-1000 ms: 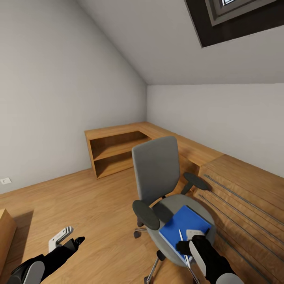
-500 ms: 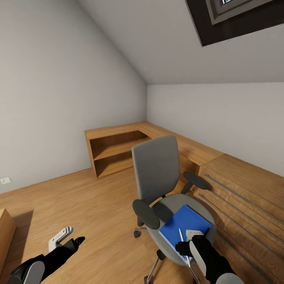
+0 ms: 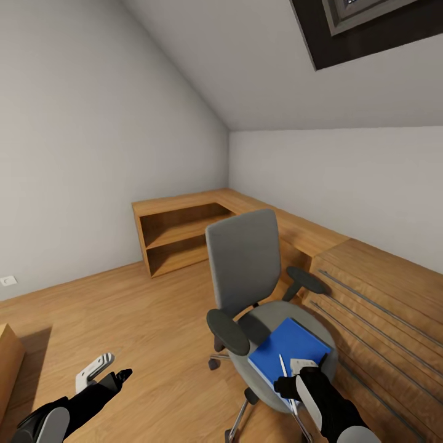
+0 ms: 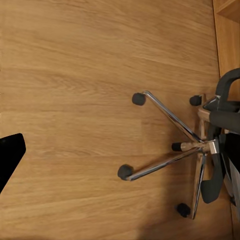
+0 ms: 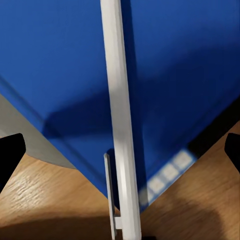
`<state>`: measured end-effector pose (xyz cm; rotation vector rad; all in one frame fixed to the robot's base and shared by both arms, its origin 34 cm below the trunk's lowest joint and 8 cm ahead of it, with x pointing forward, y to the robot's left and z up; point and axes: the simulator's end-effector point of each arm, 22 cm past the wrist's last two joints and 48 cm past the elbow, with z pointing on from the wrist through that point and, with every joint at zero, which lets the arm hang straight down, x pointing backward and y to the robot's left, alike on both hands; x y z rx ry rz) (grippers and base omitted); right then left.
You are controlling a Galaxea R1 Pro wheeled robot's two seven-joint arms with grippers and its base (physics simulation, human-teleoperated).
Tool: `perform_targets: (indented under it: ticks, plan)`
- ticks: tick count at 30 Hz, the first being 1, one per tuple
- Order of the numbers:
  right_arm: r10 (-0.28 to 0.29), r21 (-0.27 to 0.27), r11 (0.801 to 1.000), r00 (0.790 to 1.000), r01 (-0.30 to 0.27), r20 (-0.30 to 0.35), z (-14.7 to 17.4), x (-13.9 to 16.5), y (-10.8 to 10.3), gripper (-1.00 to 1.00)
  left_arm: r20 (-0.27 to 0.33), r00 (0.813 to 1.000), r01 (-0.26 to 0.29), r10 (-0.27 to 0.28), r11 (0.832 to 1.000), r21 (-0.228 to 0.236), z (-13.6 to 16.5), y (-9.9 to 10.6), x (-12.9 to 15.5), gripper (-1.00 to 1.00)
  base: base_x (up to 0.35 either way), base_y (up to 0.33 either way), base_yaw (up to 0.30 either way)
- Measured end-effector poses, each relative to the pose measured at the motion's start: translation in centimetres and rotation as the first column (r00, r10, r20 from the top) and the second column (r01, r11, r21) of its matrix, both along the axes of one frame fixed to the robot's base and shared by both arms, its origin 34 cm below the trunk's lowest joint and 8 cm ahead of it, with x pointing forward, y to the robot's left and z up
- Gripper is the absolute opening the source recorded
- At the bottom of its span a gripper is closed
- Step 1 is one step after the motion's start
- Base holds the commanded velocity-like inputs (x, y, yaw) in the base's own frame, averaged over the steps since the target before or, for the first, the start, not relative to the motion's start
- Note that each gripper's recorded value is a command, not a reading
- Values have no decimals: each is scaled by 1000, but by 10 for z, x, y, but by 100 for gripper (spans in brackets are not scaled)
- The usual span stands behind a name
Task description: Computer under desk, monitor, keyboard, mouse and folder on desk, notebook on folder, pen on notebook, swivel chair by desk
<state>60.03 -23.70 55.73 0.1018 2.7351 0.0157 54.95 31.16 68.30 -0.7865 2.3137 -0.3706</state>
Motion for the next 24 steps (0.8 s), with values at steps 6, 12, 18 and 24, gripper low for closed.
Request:
perform_targets:
  ticks: [6, 12, 18, 24]
  plan:
    - [-1, 0, 1000, 1000, 1, 0, 0, 0, 0, 100, 2, 1000, 1, -1, 1000, -2, 0, 0, 0, 100, 0, 0, 0]
    - [-1, 1, 1000, 1000, 1, 0, -4, 0, 0, 100, 1, 1000, 0, 0, 1000, -1, -4, -1, 0, 100, 0, 0, 0]
    - [-1, 1, 1000, 1000, 1, -1, -9, -1, 0, 100, 2, 1000, 2, -2, 1000, -2, -9, -1, -1, 100, 0, 0, 0]
    - [-1, 1, 1000, 1000, 1, -1, -9, -1, 0, 100, 2, 1000, 1, -1, 1000, -2, -9, 0, -1, 100, 0, 0, 0]
